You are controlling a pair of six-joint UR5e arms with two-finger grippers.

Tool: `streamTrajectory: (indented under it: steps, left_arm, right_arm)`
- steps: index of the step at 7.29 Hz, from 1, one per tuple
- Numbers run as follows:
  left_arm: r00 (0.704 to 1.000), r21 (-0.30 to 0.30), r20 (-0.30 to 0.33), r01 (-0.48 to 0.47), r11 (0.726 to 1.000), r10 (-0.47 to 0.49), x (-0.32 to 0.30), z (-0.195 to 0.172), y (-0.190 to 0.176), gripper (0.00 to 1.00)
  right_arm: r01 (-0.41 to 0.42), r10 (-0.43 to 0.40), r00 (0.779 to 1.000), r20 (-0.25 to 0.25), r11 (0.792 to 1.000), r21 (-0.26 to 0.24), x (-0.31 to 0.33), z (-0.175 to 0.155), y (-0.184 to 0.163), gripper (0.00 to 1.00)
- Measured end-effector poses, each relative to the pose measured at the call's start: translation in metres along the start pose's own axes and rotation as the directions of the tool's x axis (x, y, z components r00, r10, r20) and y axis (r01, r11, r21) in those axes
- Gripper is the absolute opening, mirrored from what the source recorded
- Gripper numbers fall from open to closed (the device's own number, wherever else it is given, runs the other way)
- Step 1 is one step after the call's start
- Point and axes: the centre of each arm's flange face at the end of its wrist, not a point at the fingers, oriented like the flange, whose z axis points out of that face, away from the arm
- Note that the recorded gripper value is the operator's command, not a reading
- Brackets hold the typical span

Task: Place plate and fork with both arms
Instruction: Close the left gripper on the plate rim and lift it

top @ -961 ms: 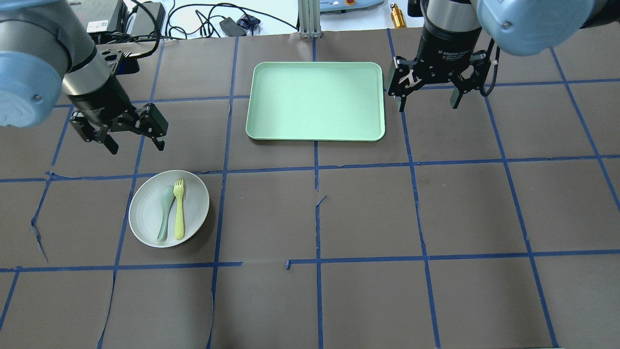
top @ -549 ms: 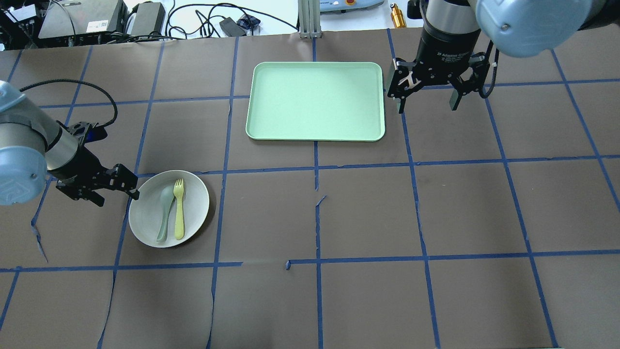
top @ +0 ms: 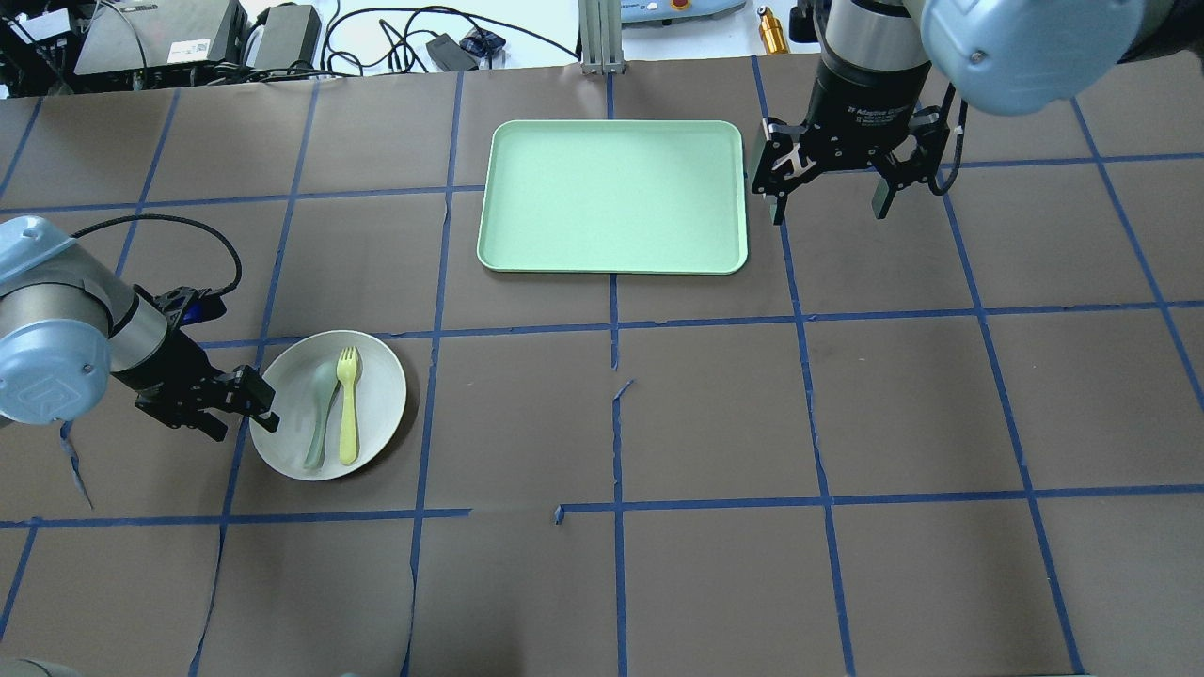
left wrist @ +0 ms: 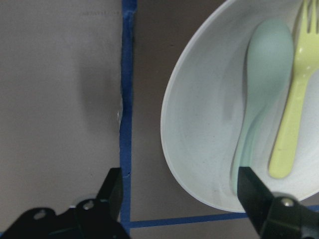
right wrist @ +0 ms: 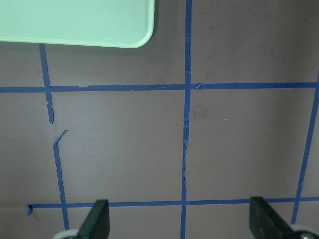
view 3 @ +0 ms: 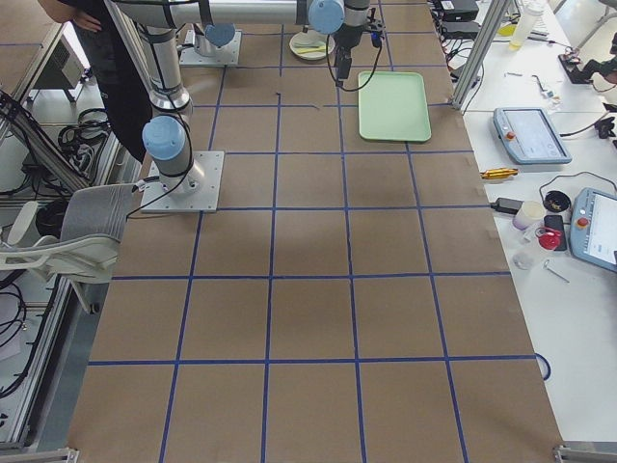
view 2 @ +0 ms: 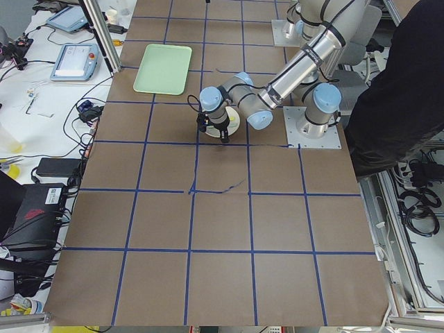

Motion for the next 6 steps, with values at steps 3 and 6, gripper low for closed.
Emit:
streamTrajectory:
  steps: [3,6]
  left_arm:
    - [0.999,-0.040,-0.017,-0.041,0.998,0.040,-0.006,0.021,-0.008,0.00]
    - [0.998,-0.024,0.012,-0.054,0.998,0.055,-0.014,-0.008,-0.021,0.00]
  right_arm:
    - [0.001,-0.001,1.000,-0.001,1.000,-0.011,0.000,0.006,0.001,1.00]
    - [0.011,-0.011,1.000,-0.016,1.000,-0.008,0.002,0.006,0.000,1.00]
